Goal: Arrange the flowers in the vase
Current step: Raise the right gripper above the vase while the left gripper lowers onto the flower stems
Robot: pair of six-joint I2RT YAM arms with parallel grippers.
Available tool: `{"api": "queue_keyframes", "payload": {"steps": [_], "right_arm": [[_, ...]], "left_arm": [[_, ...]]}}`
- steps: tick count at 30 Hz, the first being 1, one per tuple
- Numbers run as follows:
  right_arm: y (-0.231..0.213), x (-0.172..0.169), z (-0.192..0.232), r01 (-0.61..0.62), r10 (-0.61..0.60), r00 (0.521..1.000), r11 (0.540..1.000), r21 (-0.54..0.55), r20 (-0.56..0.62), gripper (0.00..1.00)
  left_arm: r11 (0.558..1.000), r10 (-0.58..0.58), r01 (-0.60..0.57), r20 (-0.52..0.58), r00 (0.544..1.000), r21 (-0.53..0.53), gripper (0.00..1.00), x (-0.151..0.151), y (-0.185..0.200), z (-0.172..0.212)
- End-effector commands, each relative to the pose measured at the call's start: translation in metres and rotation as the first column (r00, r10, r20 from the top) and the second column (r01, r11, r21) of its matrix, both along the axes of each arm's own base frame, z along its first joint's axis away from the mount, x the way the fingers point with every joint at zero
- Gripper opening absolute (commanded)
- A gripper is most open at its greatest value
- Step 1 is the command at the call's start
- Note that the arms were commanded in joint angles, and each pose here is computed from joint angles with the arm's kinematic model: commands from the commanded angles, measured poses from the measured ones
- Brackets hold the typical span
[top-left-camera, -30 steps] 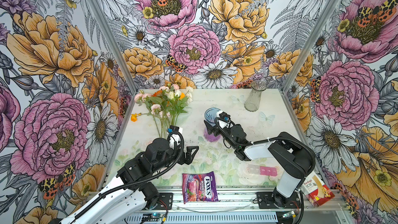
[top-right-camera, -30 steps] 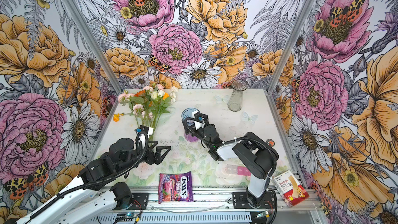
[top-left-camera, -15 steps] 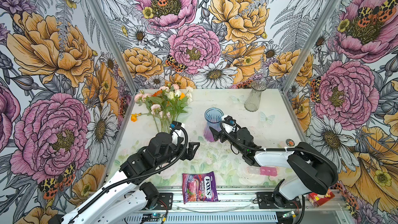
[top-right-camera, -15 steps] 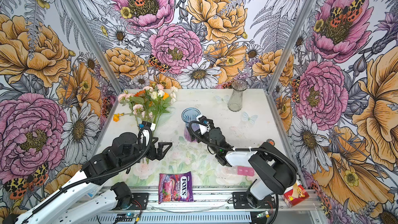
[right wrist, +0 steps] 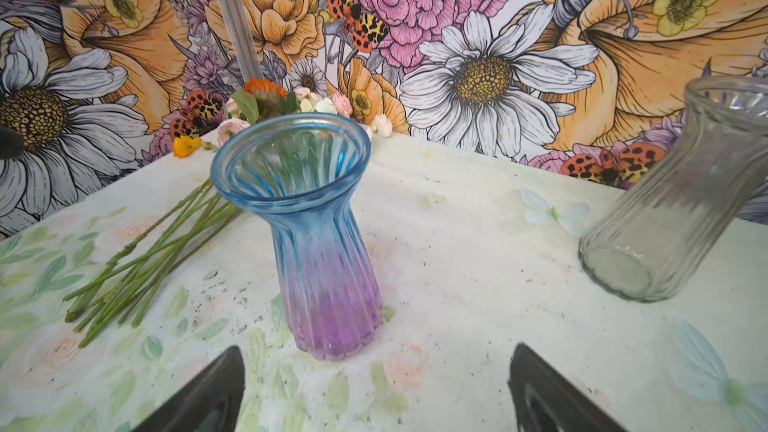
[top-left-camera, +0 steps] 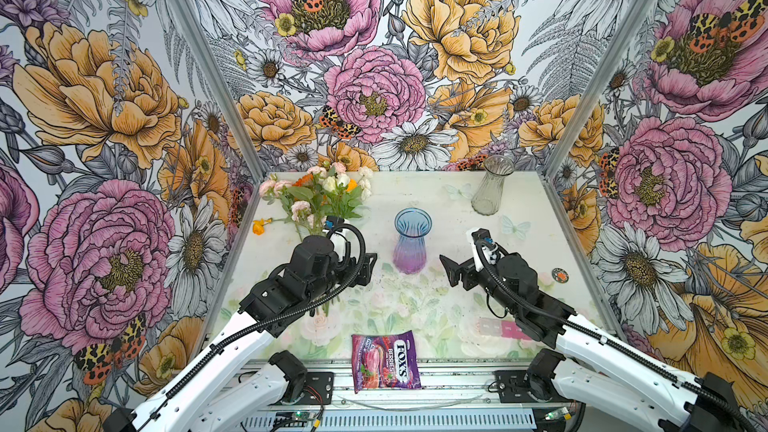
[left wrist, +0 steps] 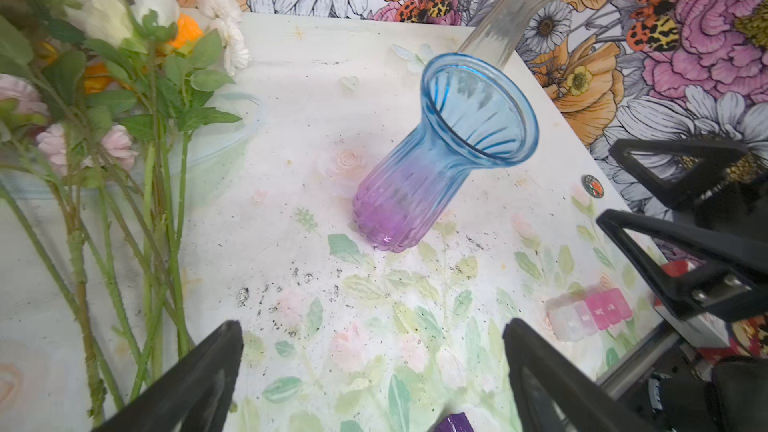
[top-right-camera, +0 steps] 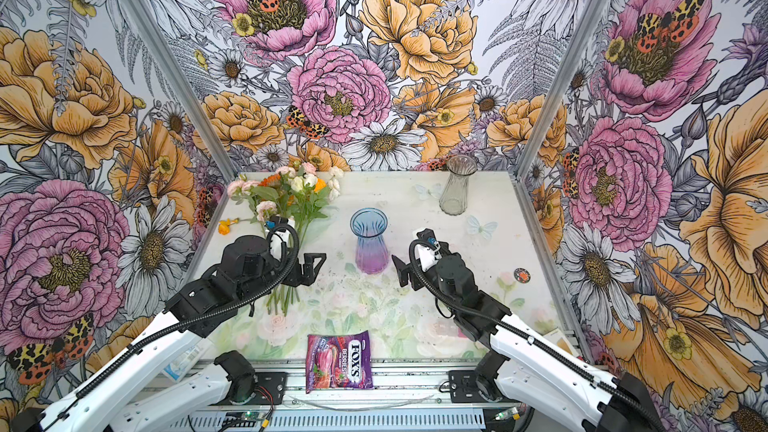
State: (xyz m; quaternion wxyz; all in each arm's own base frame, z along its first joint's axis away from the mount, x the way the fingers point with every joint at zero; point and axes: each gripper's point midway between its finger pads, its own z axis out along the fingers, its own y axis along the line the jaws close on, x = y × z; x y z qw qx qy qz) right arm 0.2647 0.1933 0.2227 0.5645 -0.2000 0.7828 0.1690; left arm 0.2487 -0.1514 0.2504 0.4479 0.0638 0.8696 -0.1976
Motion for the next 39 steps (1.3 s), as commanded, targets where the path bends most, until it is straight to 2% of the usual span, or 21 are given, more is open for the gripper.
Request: {"api": "queue_keyframes", "payload": {"steps": [1,4,7,9,14,17,19,21,23,28,32,35,37,39], "right_arm": [[0.001,0.0,0.037,-0.009,0.009,1.0,1.0,0.007,0.001,0.99],[0.029,0.003,0.089,-0.124,0.121,0.991,0.992,0.04,0.059,1.0],[0.059,0.006,0.123,-0.249,0.245,0.965,0.967,0.048,0.091,1.0],[0.08,0.005,0.137,-0.342,0.336,0.936,0.938,0.057,0.103,0.99],[0.118,-0.005,0.165,-0.512,0.501,0.857,0.852,0.104,0.116,1.0],[0.129,0.003,0.17,-0.531,0.52,0.847,0.841,0.105,0.111,0.99],[0.139,0.007,0.167,-0.57,0.561,0.82,0.818,0.077,0.113,1.0],[0.143,0.02,0.158,-0.56,0.555,0.828,0.824,0.085,0.076,0.99],[0.148,0.026,0.152,-0.591,0.589,0.806,0.801,0.095,0.058,1.0],[0.144,0.046,0.165,-0.594,0.592,0.804,0.798,0.101,0.054,1.0],[0.138,0.038,0.155,-0.636,0.637,0.77,0.765,0.102,0.019,0.99],[0.135,0.039,0.155,-0.624,0.628,0.778,0.775,0.1,-0.015,1.0],[0.134,0.04,0.149,-0.614,0.62,0.784,0.783,0.102,-0.035,0.99],[0.131,0.05,0.143,-0.563,0.57,0.82,0.82,0.099,-0.057,1.0]], "left_arm": [[0.983,0.184,-0.184,-0.033,0.982,0.024,0.96,0.022,0.038,0.001],[0.972,0.235,-0.234,-0.126,0.964,0.025,0.94,0.036,0.057,-0.012],[0.966,0.255,-0.258,-0.205,0.945,0.014,0.88,0.048,0.067,-0.029],[0.962,0.271,-0.272,-0.248,0.93,0.029,0.82,0.055,0.071,-0.041],[0.932,0.363,-0.346,-0.255,0.896,0.111,0.82,0.066,0.089,-0.055],[0.922,0.387,-0.37,-0.265,0.883,0.114,0.81,0.068,0.096,-0.059],[0.923,0.385,-0.368,-0.269,0.883,0.115,0.8,0.068,0.098,-0.06],[0.931,0.366,-0.348,-0.282,0.887,0.115,0.75,0.067,0.097,-0.063],[0.935,0.353,-0.335,-0.297,0.887,0.112,0.71,0.068,0.097,-0.066],[0.938,0.345,-0.314,-0.336,0.876,0.145,0.64,0.083,0.099,-0.078],[0.92,0.392,-0.349,-0.347,0.852,0.181,0.59,0.095,0.104,-0.087],[0.893,0.447,-0.394,-0.318,0.836,0.22,0.58,0.105,0.115,-0.088],[0.89,0.452,-0.4,-0.319,0.833,0.217,0.57,0.112,0.115,-0.09],[0.895,0.443,-0.393,-0.327,0.835,0.21,0.56,0.121,0.112,-0.092]]}}
